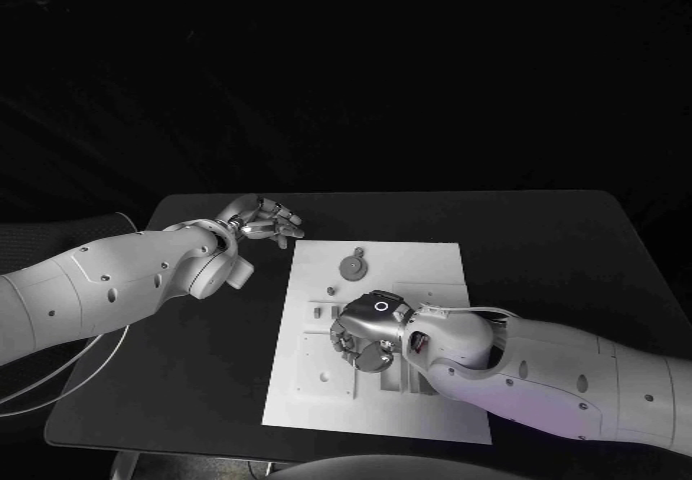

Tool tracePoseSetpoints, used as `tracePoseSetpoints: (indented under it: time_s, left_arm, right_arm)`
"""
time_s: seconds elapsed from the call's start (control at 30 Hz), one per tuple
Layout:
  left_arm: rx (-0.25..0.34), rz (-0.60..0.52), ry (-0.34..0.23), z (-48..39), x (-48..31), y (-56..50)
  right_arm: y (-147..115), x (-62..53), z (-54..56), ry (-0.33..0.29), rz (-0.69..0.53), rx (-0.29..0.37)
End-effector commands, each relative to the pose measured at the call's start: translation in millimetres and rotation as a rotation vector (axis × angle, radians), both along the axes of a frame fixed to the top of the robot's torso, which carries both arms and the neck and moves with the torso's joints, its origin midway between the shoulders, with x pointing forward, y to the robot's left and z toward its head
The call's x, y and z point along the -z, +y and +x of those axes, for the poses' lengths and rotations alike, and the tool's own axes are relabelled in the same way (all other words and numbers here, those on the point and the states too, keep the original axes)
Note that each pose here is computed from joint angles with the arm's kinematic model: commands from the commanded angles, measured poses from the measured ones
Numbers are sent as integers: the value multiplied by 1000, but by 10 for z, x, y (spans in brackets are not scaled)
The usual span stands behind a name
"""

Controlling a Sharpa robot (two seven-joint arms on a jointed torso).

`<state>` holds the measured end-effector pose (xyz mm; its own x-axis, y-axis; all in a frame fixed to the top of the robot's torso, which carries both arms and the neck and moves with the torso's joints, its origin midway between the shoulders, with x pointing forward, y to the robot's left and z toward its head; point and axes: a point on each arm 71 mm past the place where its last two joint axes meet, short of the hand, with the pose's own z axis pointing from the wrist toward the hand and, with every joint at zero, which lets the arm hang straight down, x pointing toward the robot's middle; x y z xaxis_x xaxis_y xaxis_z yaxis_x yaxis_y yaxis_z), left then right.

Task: Assemble the parts on the task board

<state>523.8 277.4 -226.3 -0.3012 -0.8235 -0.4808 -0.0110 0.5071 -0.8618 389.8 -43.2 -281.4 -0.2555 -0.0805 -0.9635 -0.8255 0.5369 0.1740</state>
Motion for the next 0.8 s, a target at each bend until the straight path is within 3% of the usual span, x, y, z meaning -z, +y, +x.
tracePoseSetpoints:
  time_s: [0.03, 0.8]
  left_arm:
    - [6, -7, 0, 2, -9, -15]
    - [7, -5, 4, -5, -8, -4]
  right_arm:
    - [20, 35, -32, 8, -10, -21]
    - [54, 93, -33, -5, -9, -10]
